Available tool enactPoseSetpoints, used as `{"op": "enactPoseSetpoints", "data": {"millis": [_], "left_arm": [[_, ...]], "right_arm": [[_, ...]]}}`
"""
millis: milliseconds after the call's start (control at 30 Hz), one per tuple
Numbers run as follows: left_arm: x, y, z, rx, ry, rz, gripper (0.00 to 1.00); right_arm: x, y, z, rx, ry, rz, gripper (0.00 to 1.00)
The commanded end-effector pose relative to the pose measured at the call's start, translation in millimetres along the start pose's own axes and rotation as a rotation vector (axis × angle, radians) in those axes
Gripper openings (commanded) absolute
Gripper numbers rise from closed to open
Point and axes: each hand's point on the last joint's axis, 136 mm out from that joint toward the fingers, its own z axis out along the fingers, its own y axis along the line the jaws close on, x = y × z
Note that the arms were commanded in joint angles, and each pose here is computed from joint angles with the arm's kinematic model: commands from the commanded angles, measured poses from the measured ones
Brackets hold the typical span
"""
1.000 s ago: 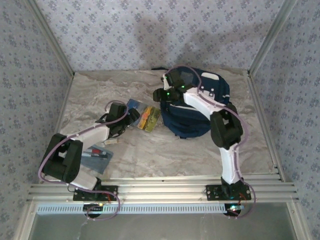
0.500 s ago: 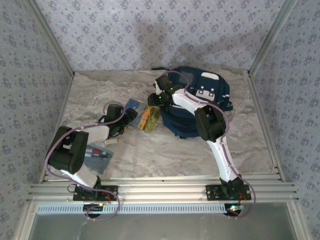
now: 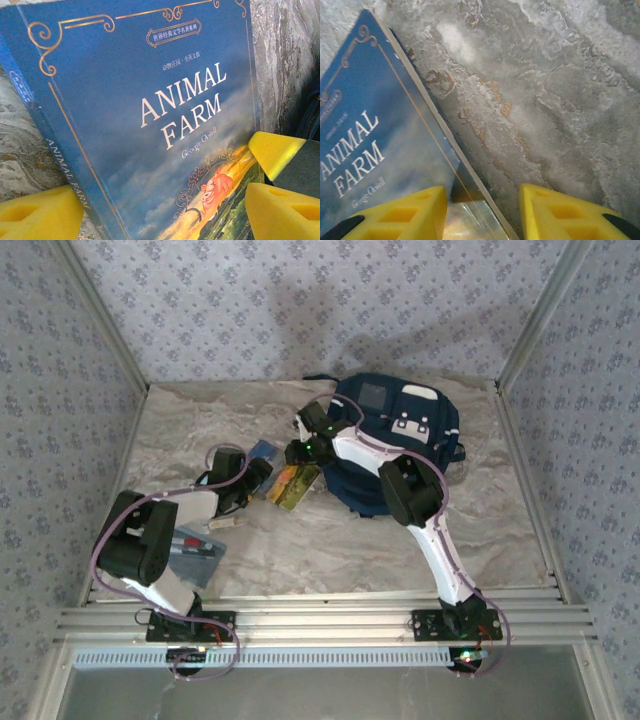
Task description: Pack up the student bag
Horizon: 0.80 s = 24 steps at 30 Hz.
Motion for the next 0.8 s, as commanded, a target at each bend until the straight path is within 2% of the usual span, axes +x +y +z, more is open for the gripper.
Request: {"op": "enactPoseSetpoints", "data": {"millis": [0, 167, 333, 567, 667, 767], "left_arm": [[-3.8, -62.7, 12.7, 0.256, -0.003, 0.071, 0.82], [-6.8, -73.9, 12.5, 0.293, -0.012, 0.076, 0.78], [-3.4, -88.0, 11.6, 0.355, -0.003, 0.095, 0.68], [4.0, -99.1, 4.6, 0.384, 0.008, 0.126, 0.63], [5.0, -99.6, 3.6, 0.379, 0.008, 0.138, 0.5], [5.7, -94.9, 5.6, 0.36, 0.011, 0.135, 0.32]], "right_arm": [[38.1, -8.3, 20.6, 0.012, 0.11, 0.031, 0.43], [45.7, -2.9, 22.9, -0.021, 0.126, 0.029, 0.41], [60.4, 8.3, 29.4, -0.04, 0.152, 0.01, 0.4], [65.8, 8.5, 31.5, -0.04, 0.164, 0.009, 0.39], [63.5, 7.5, 30.2, -0.038, 0.159, 0.011, 0.39], [62.0, 7.0, 28.8, -0.035, 0.157, 0.012, 0.39]]}}
